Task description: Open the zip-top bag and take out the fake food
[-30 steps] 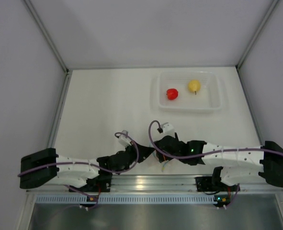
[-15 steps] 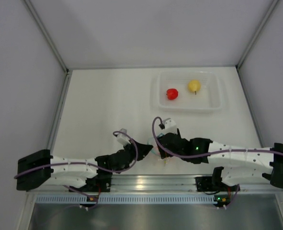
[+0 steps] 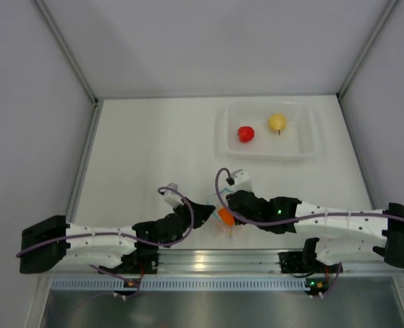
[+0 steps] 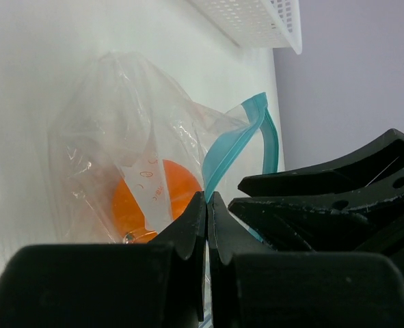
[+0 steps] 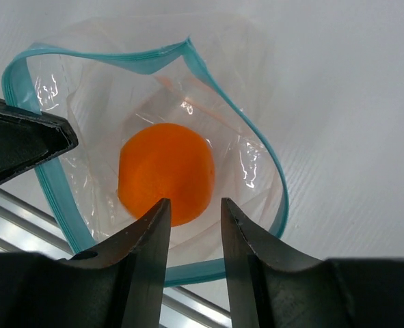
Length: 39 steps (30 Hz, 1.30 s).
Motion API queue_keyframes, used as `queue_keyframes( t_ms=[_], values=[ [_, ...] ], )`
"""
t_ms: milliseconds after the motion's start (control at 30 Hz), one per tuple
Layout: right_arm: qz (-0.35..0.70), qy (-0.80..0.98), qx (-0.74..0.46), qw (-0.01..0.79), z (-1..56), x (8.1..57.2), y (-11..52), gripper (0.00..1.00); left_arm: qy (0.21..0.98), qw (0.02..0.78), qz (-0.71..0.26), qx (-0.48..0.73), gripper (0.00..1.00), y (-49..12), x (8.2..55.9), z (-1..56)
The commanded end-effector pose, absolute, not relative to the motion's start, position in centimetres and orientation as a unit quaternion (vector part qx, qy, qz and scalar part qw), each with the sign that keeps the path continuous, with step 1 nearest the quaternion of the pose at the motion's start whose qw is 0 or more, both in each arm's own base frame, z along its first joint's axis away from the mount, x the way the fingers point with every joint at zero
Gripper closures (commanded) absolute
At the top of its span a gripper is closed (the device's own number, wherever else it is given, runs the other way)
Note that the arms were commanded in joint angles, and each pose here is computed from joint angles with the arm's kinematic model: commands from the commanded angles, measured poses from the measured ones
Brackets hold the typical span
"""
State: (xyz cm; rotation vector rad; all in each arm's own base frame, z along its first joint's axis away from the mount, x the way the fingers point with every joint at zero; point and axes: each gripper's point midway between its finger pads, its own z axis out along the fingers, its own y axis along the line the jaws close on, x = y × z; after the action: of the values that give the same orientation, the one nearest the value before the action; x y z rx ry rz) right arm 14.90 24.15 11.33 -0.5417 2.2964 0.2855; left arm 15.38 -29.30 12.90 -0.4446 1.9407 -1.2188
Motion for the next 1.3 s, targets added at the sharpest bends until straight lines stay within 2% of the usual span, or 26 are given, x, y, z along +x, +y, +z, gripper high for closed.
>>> queue_keyframes(
  t_ms=[0,167,333,467,600,800,933,1267],
  values=[
    [0.156,0.887,-0.23,0.368,10.9,14.2,26.8,0.63,0.767,0.392,-0.475,-0.177,1.0,-29.1,15.3,12.4],
    [0.158,0.888,-0.245,0.354,10.3,13.9,27.6,0.55,0.763,0.393,-0.48,-0.178,1.0,-28.9,15.3,12.7],
    [0.161,0.89,-0.26,0.338,9.3,13.4,28.0,0.42,0.763,0.393,-0.481,-0.18,1.0,-28.5,15.2,12.5],
    [0.17,0.891,-0.271,0.322,8.6,12.7,28.2,0.4,0.763,0.392,-0.48,-0.181,1.0,-28.4,15.2,12.3],
    [0.152,0.895,-0.29,0.303,7.2,12.6,28.3,0.35,0.764,0.392,-0.479,-0.18,1.0,-28.5,15.2,12.3],
    [0.133,0.898,-0.294,0.298,5.8,13.0,28.5,0.34,0.763,0.392,-0.481,-0.179,1.0,-28.5,15.1,12.4],
    [0.117,0.897,-0.286,0.316,5.8,14.1,28.2,0.29,0.764,0.39,-0.482,-0.178,1.0,-28.5,15.0,12.3],
    [0.16,0.879,-0.259,0.366,7.9,15.6,29.8,0.23,0.768,0.384,-0.481,-0.178,1.0,-28.5,14.9,12.0]
  ],
)
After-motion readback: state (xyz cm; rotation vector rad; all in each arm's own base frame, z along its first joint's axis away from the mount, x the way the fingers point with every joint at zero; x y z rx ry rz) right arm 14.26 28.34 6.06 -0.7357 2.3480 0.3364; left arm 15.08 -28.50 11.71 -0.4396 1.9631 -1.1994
